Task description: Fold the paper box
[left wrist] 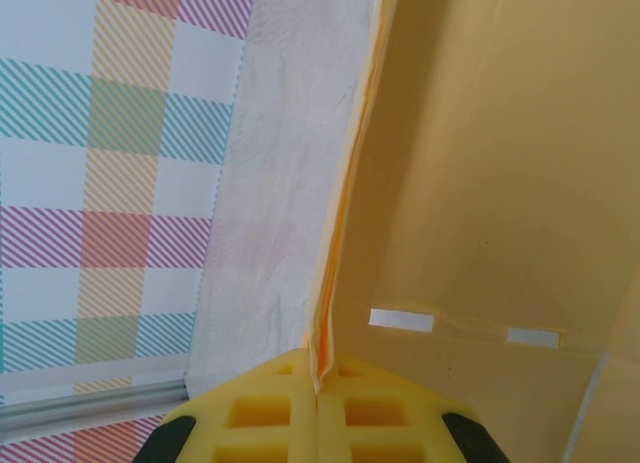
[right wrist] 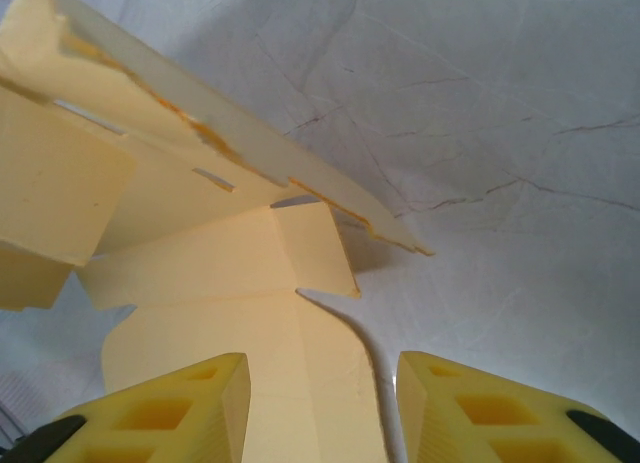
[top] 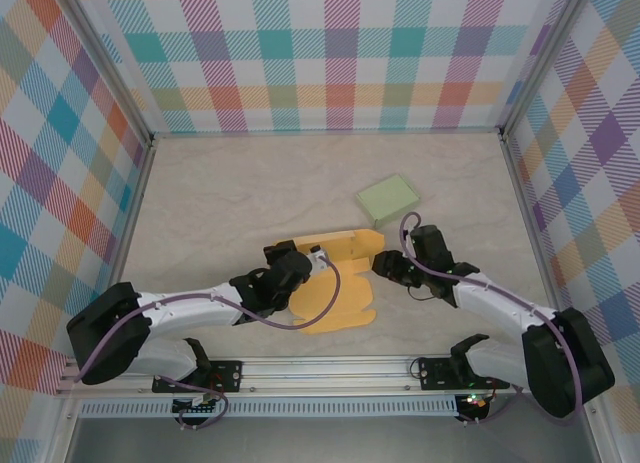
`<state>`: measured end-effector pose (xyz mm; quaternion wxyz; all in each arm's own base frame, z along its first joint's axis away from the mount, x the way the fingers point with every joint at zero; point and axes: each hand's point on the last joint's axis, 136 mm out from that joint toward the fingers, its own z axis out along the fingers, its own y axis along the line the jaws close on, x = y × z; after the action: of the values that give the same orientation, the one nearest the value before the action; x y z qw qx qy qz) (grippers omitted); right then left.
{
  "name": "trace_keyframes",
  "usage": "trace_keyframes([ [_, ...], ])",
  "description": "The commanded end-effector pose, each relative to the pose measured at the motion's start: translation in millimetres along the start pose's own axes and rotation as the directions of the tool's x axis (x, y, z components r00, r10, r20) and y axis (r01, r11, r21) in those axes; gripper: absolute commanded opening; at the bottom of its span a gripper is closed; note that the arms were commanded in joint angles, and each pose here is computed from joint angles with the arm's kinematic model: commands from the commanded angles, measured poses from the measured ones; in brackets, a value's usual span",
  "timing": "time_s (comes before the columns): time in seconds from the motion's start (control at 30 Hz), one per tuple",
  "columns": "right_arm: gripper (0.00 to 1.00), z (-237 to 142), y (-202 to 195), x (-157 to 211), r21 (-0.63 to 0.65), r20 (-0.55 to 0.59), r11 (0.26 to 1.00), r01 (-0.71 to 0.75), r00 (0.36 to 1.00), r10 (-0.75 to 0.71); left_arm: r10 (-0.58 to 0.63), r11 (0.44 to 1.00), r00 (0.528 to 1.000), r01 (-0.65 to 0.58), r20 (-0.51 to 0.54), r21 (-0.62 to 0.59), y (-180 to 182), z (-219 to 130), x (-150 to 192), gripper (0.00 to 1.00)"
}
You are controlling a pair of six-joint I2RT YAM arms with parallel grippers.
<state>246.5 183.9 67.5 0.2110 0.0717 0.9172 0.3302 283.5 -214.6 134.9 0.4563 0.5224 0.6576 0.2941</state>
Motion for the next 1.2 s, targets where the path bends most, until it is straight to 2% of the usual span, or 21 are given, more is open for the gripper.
trace_keyframes([
  [0.0, 0.43, 7.8, 9.3, -12.3, -0.039, 0.052, 0.998, 0.051, 0.997, -0.049, -0.001, 0.999, 1.0, 0.001, -0.005, -0.036, 1.9, 2.0, -1.9, 0.0],
  [0.57, 0.4, 44.7, 5.7, -19.7, 0.001, 0.033, 0.998, 0.07, 0.997, -0.07, 0.009, 0.999, 0.999, -0.01, -0.035, -0.033, -4.6, 8.6, -0.5, 0.0],
  [0.9, 0.32, 51.9, 46.2, -20.9, -0.126, 0.054, 0.987, 0.097, 0.994, -0.091, -0.04, 0.998, 0.999, 0.04, -0.009, -0.044, 2.4, 2.9, -1.4, 0.0],
  [1.17, 0.31, 68.0, 65.1, -2.8, -0.117, 0.036, 0.985, 0.131, 0.991, -0.127, -0.045, 0.998, 0.999, 0.044, -0.006, -0.034, -1.3, 6.7, -4.7, 0.0],
])
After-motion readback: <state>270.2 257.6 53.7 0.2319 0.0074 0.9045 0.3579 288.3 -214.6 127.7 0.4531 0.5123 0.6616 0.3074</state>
